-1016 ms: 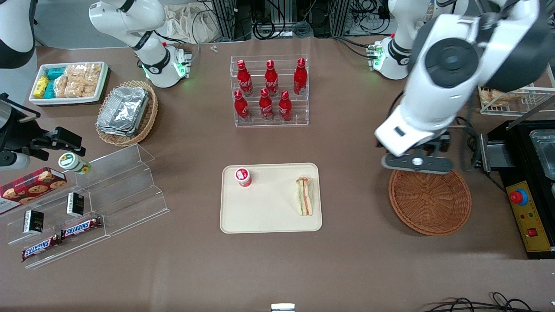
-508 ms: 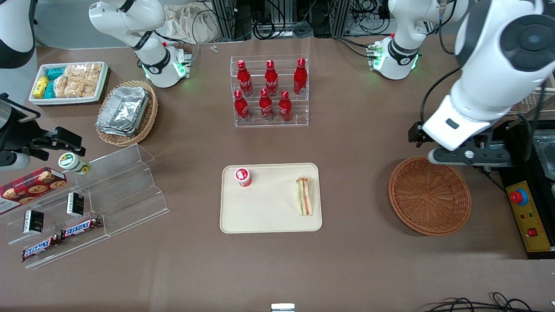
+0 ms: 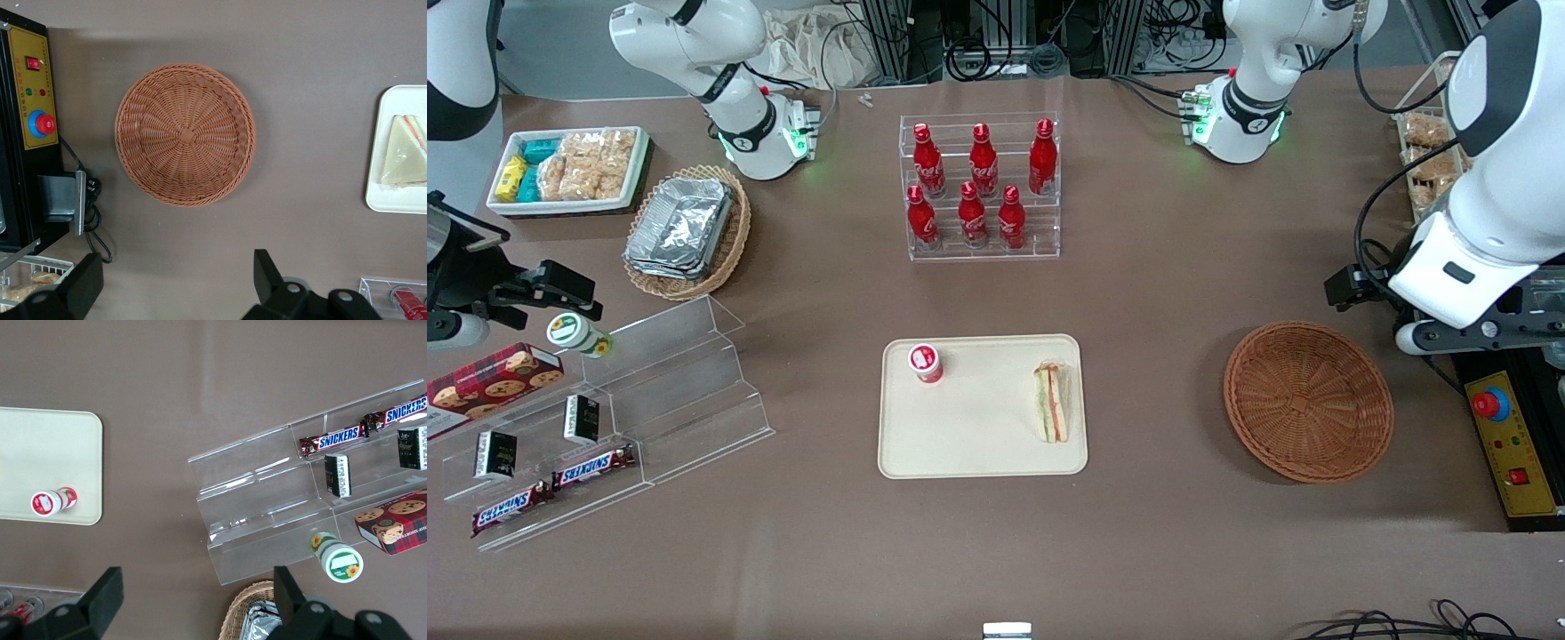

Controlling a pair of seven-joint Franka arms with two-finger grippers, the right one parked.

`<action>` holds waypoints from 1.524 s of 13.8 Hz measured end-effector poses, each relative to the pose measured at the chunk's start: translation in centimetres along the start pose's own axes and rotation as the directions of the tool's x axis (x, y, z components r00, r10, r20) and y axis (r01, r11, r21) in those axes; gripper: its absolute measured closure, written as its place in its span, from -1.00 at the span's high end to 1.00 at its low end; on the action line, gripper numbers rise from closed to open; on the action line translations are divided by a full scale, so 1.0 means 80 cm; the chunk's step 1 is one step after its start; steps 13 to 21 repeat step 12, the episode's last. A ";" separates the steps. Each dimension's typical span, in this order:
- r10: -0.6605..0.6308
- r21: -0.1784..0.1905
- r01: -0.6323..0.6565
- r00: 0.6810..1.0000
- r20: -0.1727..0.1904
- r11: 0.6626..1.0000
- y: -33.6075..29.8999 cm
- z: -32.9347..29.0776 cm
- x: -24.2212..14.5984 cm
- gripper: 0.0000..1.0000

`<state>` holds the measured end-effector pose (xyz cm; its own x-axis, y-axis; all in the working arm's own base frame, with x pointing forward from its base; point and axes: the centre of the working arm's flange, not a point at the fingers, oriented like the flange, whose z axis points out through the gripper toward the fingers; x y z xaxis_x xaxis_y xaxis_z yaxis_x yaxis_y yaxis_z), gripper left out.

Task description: Place sandwich from basket to tray

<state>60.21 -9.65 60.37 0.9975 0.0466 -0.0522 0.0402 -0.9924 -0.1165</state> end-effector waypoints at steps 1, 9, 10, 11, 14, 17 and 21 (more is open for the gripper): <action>-0.010 0.001 0.010 1.000 0.001 1.000 -0.007 0.001 0.001 1.00; -0.112 -0.105 0.112 0.994 0.010 0.988 -0.095 -0.009 0.002 1.00; -0.116 -0.116 0.115 0.993 0.000 0.987 -0.103 -0.017 -0.002 1.00; -0.114 -0.124 0.112 0.993 -0.010 0.986 -0.105 -0.026 -0.007 1.00; -0.110 -0.128 0.106 0.994 -0.019 0.986 -0.103 -0.034 -0.013 1.00; -0.110 -0.128 0.106 0.994 -0.019 0.986 -0.103 -0.034 -0.013 1.00; -0.110 -0.128 0.106 0.994 -0.019 0.986 -0.103 -0.034 -0.013 1.00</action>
